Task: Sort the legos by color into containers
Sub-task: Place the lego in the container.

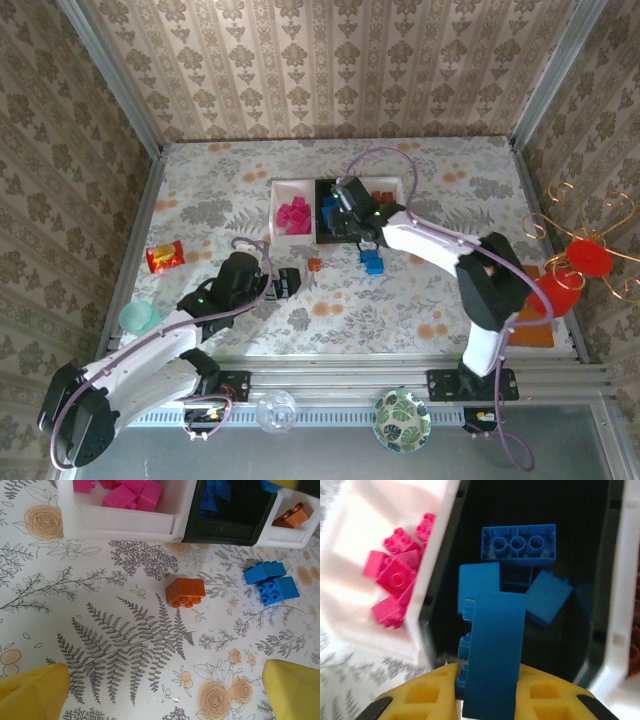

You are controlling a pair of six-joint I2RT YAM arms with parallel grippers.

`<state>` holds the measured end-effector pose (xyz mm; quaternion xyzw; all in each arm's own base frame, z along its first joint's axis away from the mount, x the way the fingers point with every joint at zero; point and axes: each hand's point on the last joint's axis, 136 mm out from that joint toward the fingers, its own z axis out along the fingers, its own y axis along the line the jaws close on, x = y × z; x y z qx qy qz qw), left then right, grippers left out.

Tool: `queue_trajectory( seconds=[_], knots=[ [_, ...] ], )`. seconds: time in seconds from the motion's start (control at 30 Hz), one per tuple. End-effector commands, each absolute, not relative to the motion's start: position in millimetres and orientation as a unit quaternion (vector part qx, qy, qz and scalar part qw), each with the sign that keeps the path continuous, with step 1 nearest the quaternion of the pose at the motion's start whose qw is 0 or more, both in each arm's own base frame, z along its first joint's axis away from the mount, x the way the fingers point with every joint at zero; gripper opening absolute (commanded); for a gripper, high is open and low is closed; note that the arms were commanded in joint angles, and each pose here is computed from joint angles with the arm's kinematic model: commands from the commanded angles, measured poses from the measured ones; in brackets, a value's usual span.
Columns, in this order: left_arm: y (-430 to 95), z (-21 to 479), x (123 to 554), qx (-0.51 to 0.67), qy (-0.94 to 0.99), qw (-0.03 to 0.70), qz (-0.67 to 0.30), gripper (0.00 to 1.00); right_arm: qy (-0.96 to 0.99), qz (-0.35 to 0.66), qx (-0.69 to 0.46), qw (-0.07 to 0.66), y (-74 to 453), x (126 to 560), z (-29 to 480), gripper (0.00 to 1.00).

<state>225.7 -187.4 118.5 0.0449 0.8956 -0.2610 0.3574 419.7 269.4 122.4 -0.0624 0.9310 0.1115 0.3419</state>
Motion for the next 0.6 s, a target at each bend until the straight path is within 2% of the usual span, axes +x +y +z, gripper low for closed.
queue_trajectory(
  seconds=[0.0,0.1,0.3,0.43,0.57],
  knots=[
    [-182,116,222,0.037,0.899,0.35,-0.259,1.0,0.934,0.055,-0.056,0.348,258,444,122,0.26],
    [-180,117,221,0.037,0.899,0.352,-0.259,1.0,0.934,0.033,-0.046,0.352,258,461,121,0.27],
    [-179,116,220,0.036,0.9,0.351,-0.258,1.0,0.929,0.03,-0.032,0.367,258,479,135,0.55],
    [-179,117,220,0.035,0.898,0.352,-0.26,1.0,0.921,0.048,-0.032,0.385,257,464,157,0.67],
    [-179,119,221,0.035,0.896,0.355,-0.263,1.0,0.916,0.062,-0.042,0.394,252,428,164,0.76]
  ],
)
